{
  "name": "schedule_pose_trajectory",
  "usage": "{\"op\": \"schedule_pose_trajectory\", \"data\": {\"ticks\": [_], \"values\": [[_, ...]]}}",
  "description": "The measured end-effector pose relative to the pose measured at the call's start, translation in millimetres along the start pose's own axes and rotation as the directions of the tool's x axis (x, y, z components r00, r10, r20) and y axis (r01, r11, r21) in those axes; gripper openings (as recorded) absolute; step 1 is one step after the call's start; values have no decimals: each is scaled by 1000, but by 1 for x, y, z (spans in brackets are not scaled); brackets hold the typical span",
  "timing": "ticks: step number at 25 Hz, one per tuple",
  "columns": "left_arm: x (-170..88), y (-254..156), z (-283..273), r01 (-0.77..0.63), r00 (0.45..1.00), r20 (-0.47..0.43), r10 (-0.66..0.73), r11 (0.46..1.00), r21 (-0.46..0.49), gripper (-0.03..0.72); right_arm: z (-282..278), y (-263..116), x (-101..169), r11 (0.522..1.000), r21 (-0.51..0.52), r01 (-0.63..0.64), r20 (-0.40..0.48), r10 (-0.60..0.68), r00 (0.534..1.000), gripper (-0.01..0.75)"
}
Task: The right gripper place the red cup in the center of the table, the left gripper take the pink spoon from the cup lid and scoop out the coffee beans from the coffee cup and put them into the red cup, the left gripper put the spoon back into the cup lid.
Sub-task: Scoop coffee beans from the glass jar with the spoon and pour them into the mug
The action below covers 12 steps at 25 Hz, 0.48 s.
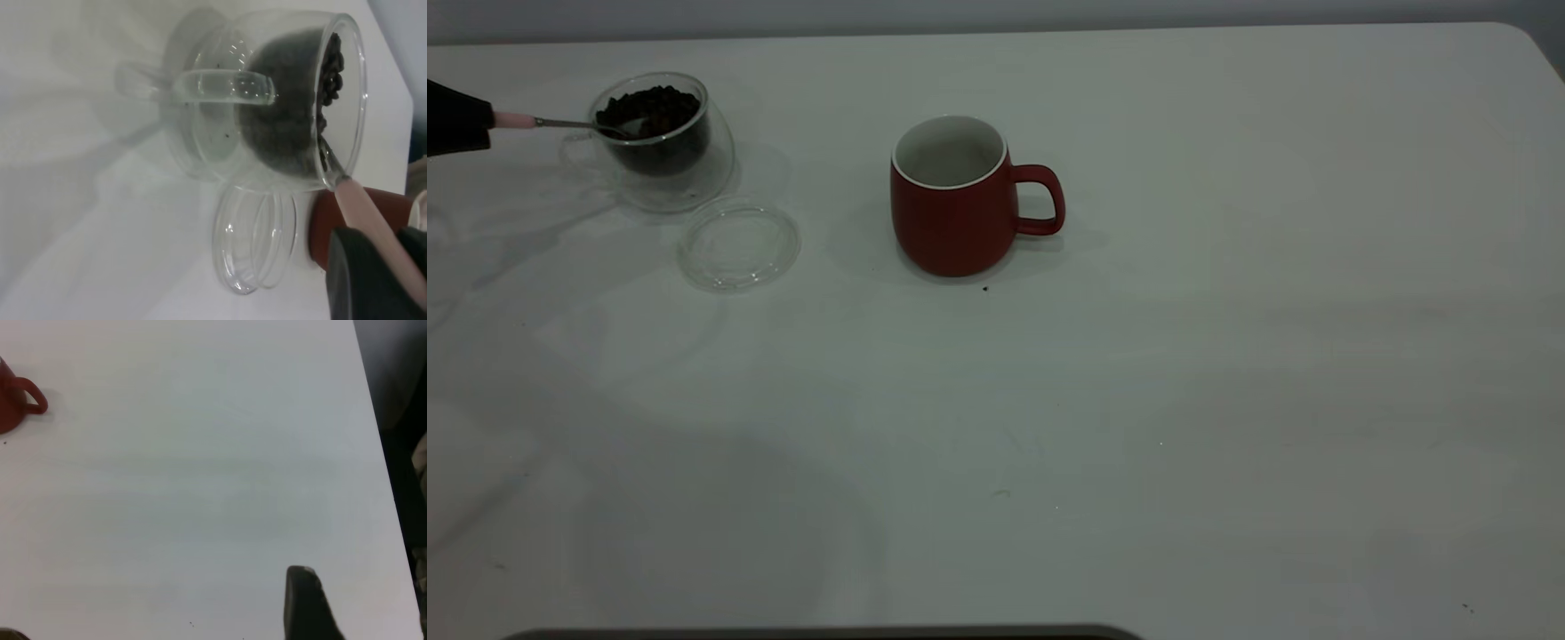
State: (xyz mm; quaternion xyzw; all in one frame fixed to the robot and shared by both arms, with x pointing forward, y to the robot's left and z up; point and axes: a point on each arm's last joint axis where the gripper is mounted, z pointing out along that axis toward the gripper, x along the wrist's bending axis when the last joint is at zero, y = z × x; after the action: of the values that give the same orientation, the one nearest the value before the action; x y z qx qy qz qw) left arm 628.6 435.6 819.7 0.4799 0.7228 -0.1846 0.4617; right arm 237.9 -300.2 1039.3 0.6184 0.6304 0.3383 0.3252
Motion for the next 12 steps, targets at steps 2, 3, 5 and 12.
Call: {"op": "schedule_pose_trajectory", "data": {"ticks": [2, 3, 5, 12], "values": [[-1, -1, 0, 0, 1000, 12, 0, 1000, 6, 127, 0, 0, 0, 1000, 0, 0, 0, 0, 1000, 436], [-2, -1, 0, 0, 1000, 17, 0, 1000, 10, 127, 0, 0, 0, 1000, 0, 0, 0, 0, 1000, 436], [-2, -1, 0, 0, 1000, 27, 0, 1000, 15, 127, 0, 0, 0, 1000, 0, 0, 0, 0, 1000, 436], [-5, -3, 0, 0, 999, 50, -1, 1000, 28, 127, 0, 0, 0, 1000, 0, 0, 0, 0, 1000, 436]]}}
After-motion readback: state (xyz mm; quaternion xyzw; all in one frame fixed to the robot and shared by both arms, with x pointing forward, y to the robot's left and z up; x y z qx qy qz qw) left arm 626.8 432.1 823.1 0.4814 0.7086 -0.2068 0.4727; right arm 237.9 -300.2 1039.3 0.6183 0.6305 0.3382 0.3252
